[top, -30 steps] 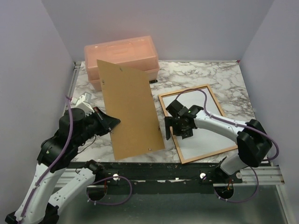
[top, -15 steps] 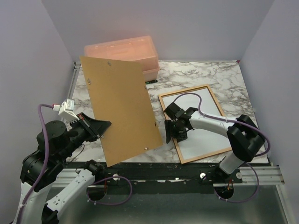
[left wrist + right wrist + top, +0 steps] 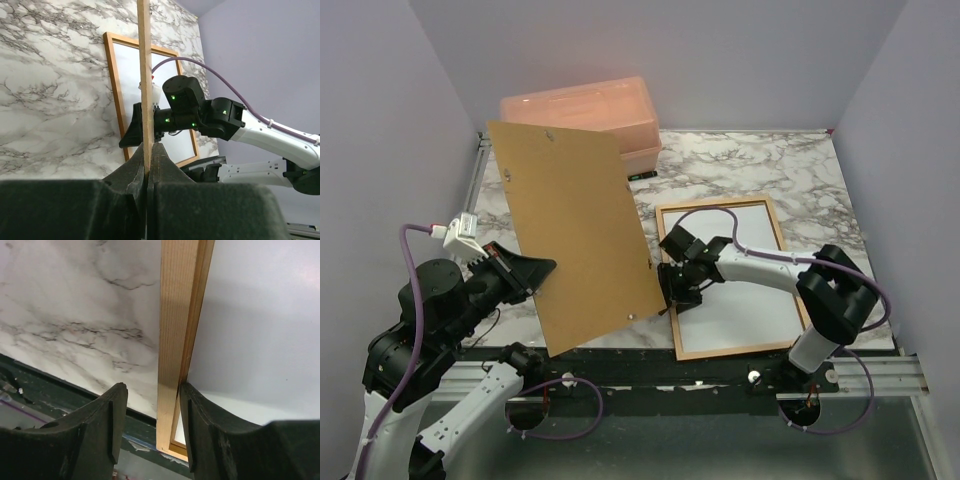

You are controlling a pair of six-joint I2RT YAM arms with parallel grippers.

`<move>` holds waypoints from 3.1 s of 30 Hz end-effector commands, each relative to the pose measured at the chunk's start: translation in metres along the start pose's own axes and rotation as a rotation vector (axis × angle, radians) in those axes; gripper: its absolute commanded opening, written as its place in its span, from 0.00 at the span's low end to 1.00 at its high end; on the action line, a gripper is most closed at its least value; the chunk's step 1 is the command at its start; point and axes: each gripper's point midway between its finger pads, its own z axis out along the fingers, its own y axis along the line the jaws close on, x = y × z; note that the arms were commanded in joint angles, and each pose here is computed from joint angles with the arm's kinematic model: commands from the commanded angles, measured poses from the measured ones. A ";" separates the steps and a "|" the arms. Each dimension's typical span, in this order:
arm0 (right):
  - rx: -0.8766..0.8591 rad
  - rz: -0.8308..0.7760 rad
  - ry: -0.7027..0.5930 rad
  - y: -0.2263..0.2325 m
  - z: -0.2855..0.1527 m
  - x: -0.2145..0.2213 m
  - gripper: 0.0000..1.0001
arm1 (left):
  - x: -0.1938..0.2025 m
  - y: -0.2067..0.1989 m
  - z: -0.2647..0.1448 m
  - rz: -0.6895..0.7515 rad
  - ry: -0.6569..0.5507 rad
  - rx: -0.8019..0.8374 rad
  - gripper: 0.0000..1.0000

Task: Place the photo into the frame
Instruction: Move the photo frame to the center of the board.

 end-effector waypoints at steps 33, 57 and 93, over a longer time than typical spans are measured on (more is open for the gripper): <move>-0.244 -0.131 0.064 0.135 0.039 0.001 0.49 | -0.031 0.007 -0.028 0.035 -0.151 -0.063 0.00; 0.151 0.006 -0.176 -0.045 -0.038 -0.060 0.81 | -0.034 0.002 -0.039 0.023 -0.160 -0.046 0.00; -0.022 0.334 -0.149 -0.147 -0.041 -0.073 0.94 | 0.026 0.025 0.056 0.040 0.129 -0.080 0.00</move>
